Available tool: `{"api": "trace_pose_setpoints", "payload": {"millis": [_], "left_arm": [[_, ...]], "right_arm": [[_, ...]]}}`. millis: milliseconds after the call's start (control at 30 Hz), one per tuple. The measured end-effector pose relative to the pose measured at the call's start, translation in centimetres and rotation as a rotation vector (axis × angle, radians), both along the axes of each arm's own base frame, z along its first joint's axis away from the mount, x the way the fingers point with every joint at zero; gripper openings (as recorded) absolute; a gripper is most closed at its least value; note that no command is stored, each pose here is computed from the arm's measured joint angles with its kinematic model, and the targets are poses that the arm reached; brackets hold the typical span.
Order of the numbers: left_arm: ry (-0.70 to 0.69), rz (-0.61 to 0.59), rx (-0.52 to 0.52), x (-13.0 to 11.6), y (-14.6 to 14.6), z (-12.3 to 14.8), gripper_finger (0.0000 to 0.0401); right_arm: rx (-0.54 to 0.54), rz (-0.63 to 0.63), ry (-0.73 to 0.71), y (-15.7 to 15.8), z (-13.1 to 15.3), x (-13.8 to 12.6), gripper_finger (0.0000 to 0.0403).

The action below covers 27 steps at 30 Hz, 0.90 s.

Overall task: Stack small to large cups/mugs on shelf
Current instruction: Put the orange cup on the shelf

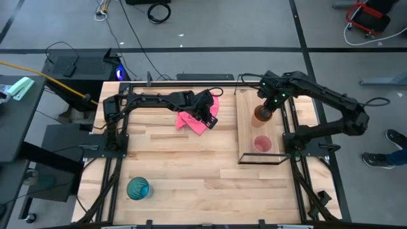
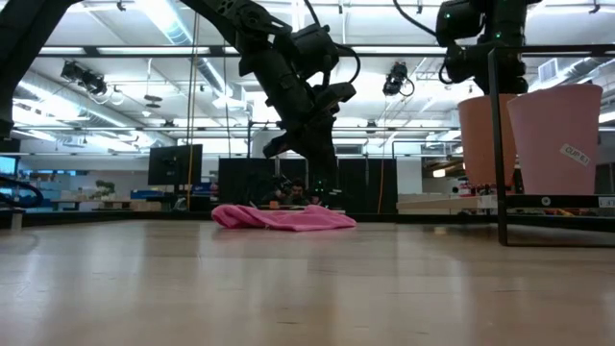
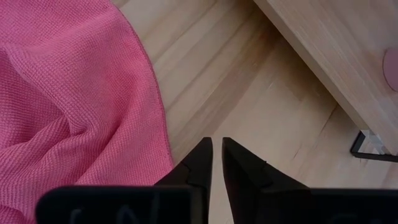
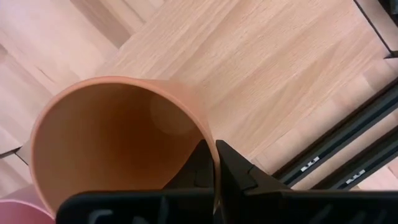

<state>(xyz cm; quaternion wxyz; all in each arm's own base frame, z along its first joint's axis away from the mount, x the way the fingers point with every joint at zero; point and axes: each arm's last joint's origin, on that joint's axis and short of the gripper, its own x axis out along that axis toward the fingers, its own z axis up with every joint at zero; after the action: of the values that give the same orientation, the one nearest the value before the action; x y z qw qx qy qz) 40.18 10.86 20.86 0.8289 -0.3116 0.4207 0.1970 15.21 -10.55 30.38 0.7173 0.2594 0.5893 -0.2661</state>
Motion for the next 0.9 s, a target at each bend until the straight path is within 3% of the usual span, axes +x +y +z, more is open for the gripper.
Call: {"api": "trace_pose_setpoints", "payload": {"millis": [500,900], "left_arm": [[0.001,-0.007,0.0,0.1,-0.3,0.0,0.0044],[0.001,-0.008,0.002,0.1,-0.2,0.0,0.0046]], "right_arm": [[0.084,0.046,0.011,0.1,-1.5,0.2,0.0003],[0.061,0.056,-0.008,-0.1,-2.5,0.4,0.0004]]}}
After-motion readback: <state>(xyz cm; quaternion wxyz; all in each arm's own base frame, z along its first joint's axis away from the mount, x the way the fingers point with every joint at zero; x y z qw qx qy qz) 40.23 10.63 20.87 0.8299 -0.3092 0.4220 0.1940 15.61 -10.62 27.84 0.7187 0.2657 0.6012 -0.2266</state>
